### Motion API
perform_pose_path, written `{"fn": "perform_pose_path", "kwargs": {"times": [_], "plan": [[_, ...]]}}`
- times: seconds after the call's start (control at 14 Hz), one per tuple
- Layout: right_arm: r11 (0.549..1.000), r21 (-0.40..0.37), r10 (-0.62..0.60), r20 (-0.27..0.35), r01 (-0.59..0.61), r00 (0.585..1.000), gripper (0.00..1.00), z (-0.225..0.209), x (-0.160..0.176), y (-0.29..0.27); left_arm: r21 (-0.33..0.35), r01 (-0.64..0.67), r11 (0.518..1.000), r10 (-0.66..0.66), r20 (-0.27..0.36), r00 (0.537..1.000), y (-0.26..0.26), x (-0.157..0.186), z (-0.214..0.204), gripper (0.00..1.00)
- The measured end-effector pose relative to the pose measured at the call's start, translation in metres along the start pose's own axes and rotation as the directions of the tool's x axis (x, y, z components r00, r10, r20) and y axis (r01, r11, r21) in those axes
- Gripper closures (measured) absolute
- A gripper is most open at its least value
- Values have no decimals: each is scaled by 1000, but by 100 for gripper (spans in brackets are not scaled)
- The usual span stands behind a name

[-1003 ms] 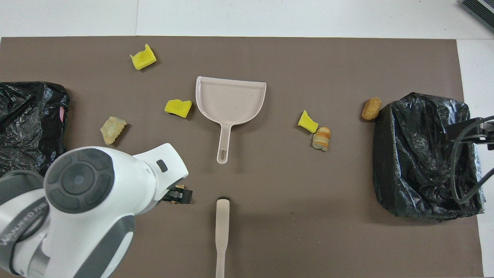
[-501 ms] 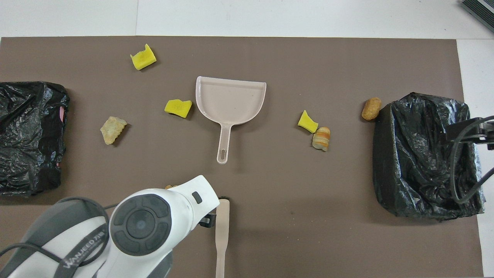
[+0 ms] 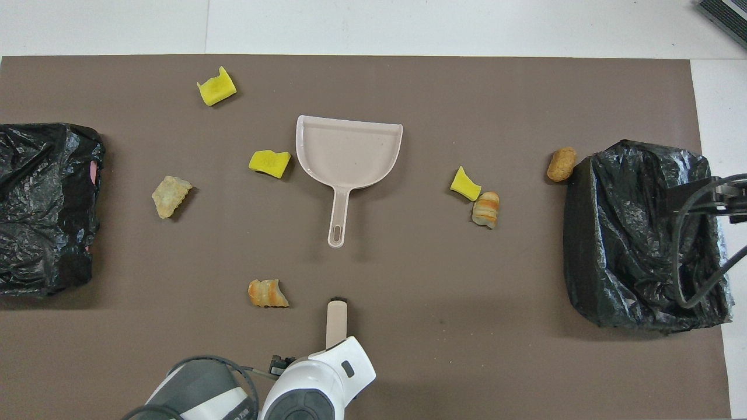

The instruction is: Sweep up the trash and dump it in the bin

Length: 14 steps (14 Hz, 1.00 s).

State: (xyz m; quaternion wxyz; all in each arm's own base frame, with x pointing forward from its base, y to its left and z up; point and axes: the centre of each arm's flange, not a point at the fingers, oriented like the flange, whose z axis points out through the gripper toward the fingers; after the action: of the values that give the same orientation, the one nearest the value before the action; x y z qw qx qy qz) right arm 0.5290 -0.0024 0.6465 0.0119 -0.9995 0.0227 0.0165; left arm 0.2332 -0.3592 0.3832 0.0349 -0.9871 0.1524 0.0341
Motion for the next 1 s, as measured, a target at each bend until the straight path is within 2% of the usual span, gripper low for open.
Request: {"fn": "perform_pose_path", "kwargs": {"times": [0.36,0.57,0.86,1.0], "plan": [[999,0,-35,12,35,999,0,9,0,-1,6,45,999,-45,-7,999,24,-36,27,0],[999,1,-51,28,51,998,0,20,8,-8,6,63,998,-63,-7,998,24,-40,31,2],[994,3,-111,23,111,994,0,49,34,-42,-6,86,996,-86,15,996,18,-47,34,12],[990,2,-144,6,144,990,0,69,51,-63,-10,87,996,-86,18,996,19,-49,34,13]]}}
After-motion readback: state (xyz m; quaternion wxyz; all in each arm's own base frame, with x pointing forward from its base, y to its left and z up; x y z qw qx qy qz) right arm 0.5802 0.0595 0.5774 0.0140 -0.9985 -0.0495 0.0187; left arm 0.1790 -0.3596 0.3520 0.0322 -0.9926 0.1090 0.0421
